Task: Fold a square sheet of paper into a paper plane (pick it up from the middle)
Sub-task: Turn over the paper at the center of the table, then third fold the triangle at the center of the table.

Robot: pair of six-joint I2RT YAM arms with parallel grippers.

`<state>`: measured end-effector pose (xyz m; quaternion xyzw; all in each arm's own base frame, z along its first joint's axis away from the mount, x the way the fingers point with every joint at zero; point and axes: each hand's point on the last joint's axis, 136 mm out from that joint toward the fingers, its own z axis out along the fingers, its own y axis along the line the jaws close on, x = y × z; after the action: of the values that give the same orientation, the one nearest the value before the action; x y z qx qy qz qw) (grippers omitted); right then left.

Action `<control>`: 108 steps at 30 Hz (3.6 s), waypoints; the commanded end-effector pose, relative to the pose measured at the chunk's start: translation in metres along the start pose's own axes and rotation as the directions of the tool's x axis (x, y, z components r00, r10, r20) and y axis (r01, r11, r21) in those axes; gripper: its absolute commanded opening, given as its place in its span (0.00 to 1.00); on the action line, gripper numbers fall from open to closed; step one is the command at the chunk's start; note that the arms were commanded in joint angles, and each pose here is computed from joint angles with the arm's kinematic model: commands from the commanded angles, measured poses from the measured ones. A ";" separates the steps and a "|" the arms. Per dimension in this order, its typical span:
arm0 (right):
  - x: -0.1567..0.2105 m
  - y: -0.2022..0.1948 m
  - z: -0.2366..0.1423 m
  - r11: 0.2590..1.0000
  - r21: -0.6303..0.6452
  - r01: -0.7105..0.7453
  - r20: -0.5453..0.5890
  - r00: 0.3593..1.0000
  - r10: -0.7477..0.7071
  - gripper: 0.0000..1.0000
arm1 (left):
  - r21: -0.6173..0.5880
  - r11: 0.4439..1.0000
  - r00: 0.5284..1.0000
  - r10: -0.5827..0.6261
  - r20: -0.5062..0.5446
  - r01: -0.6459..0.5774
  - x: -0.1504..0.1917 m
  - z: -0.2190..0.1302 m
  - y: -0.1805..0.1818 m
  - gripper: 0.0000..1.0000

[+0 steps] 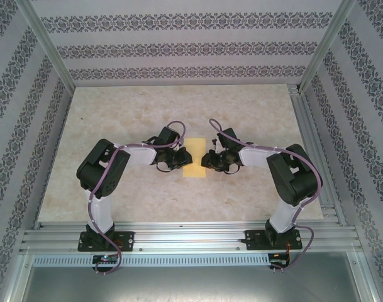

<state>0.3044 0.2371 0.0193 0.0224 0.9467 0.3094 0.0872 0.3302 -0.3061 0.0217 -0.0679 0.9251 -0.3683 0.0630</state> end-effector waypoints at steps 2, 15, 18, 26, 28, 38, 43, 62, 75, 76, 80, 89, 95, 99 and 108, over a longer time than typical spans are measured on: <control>-0.004 0.005 0.005 1.000 -0.018 0.015 0.006 1.000 -0.014 0.28 | -0.021 1.000 1.000 0.002 -0.010 -0.002 -0.001 0.005 0.005 0.17; -0.009 0.019 0.003 0.996 -0.091 0.006 0.023 1.000 -0.004 0.22 | -0.022 1.000 1.000 0.004 -0.022 -0.005 0.001 0.006 0.006 0.16; -0.009 0.017 0.002 0.996 -0.084 0.002 0.029 1.000 0.001 0.23 | -0.022 1.000 1.000 0.005 -0.020 -0.006 0.000 0.006 0.005 0.16; -0.008 0.020 -0.005 0.995 -0.097 0.013 0.033 0.999 -0.010 0.13 | -0.004 1.000 1.000 0.010 -0.005 -0.010 -0.002 0.001 -0.002 0.16; -0.008 0.020 -0.008 0.996 -0.092 0.016 0.037 0.999 -0.013 0.10 | 0.010 1.000 1.000 0.016 0.008 -0.016 -0.005 -0.004 -0.009 0.16; -0.012 0.011 -0.072 0.960 0.224 0.167 0.073 0.980 -0.187 0.00 | -0.022 0.999 0.976 0.051 0.212 -0.047 -0.027 -0.079 -0.036 0.27; -0.015 -0.009 -0.135 0.744 0.602 0.291 -0.007 0.933 -0.360 0.00 | -0.054 0.998 0.946 -0.001 0.324 0.019 -0.037 -0.132 -0.017 0.30; 0.044 0.043 -0.041 0.413 0.696 0.588 -0.370 0.786 -0.495 0.08 | -0.028 0.977 0.857 -0.172 0.486 0.212 -0.041 -0.215 0.053 0.36; 0.048 0.093 -0.063 0.767 0.460 0.448 -0.081 0.881 -0.466 0.37 | 0.085 0.992 0.919 -0.116 0.376 0.090 -0.039 -0.189 0.022 0.37; 0.041 0.086 -0.077 0.789 0.464 0.403 -0.015 0.894 -0.448 0.38 | 0.097 0.993 0.933 -0.090 0.350 0.059 -0.036 -0.181 0.012 0.36; 0.022 0.045 -0.111 0.905 0.364 0.220 0.212 0.927 -0.311 0.41 | 0.107 0.992 0.979 0.040 0.198 -0.062 -0.009 -0.129 -0.030 0.32; 0.033 -0.017 -0.093 0.997 0.022 -0.071 0.203 0.977 0.065 0.40 | 0.074 0.984 0.985 0.167 -0.034 -0.165 0.040 -0.024 -0.068 0.22; 0.037 -0.033 -0.071 0.994 0.071 -0.081 0.135 0.988 0.070 0.40 | 0.009 0.988 0.984 0.155 -0.084 -0.155 0.041 0.006 -0.049 0.19; 0.034 -0.035 -0.061 0.994 0.088 -0.068 0.106 0.993 0.059 0.40 | -0.053 0.988 0.985 0.142 -0.098 -0.147 0.043 0.013 -0.031 0.17; 0.021 -0.033 -0.049 0.994 0.108 -0.022 0.070 0.997 0.014 0.42 | -0.116 0.981 0.982 0.140 -0.126 -0.154 0.051 0.016 -0.009 0.15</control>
<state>0.2607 0.1782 0.0284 0.0661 0.9612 0.2488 0.0990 0.2895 -0.3365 0.0227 0.0052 0.9440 -0.3279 0.0353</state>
